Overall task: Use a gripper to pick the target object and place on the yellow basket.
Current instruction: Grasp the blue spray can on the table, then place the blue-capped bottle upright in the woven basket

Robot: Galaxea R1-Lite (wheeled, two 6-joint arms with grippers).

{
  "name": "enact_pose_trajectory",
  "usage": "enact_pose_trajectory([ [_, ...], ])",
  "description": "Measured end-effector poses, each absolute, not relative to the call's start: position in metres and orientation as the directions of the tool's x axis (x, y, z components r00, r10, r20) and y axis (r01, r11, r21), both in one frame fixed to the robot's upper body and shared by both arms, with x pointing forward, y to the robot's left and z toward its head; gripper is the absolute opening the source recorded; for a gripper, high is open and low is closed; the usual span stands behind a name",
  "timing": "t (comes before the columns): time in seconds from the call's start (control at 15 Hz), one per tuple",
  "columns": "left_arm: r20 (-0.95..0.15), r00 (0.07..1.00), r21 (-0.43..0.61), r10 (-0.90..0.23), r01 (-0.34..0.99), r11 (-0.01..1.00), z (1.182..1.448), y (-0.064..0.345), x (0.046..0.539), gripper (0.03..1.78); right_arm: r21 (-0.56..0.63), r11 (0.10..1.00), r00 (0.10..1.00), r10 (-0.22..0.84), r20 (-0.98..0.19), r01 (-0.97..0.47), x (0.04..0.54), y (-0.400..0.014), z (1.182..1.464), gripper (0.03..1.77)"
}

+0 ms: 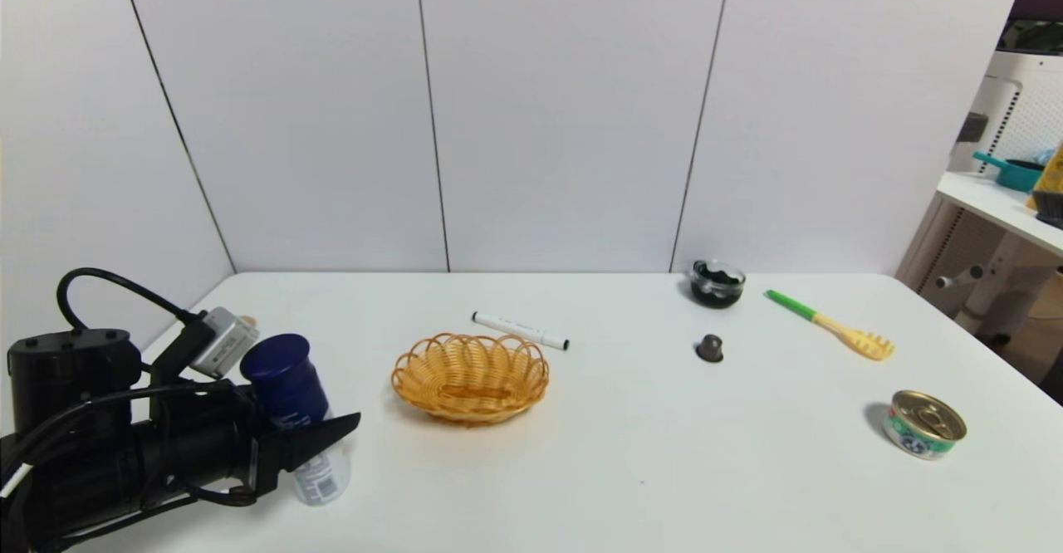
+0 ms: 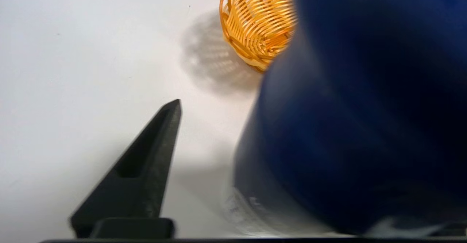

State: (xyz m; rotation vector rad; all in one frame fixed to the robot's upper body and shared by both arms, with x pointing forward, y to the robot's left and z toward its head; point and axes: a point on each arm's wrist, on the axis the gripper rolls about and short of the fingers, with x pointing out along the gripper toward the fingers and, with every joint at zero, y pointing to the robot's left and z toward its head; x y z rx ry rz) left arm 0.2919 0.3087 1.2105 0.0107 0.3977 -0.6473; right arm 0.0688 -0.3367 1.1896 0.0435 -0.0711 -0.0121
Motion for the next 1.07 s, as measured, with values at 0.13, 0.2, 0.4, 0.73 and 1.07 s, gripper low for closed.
enact_pose_trajectory([
  [0.13, -0.366, 0.725, -0.114, -0.584, 0.587, 0.801, 1.210, 0.309, 0.292, 1.06, 0.044, 0.999, 0.997, -0.014, 0.071, 0.010, 0.069, -0.337, 1.190, 1.70],
  [0.2, -0.367, 0.725, -0.114, -0.583, 0.587, 0.801, 1.209, 0.309, 0.292, 0.94, 0.043, 0.999, 0.997, -0.014, 0.071, 0.011, 0.069, -0.337, 1.190, 1.70],
  [0.4, -0.365, 0.726, -0.112, -0.583, 0.587, 0.802, 1.209, 0.309, 0.292, 0.82, 0.044, 0.999, 0.997, -0.014, 0.071, 0.010, 0.069, -0.337, 1.190, 1.70],
  [0.73, -0.319, 0.745, -0.073, -0.586, 0.598, 0.798, 1.219, 0.309, 0.297, 0.82, 0.044, 0.999, 0.997, -0.014, 0.071, 0.011, 0.069, -0.337, 1.190, 1.70],
  [1.07, -0.130, 0.774, 0.085, -0.619, 0.631, 0.771, 1.273, 0.299, 0.328, 0.82, 0.044, 0.999, 0.997, -0.014, 0.071, 0.011, 0.069, -0.337, 1.190, 1.70],
])
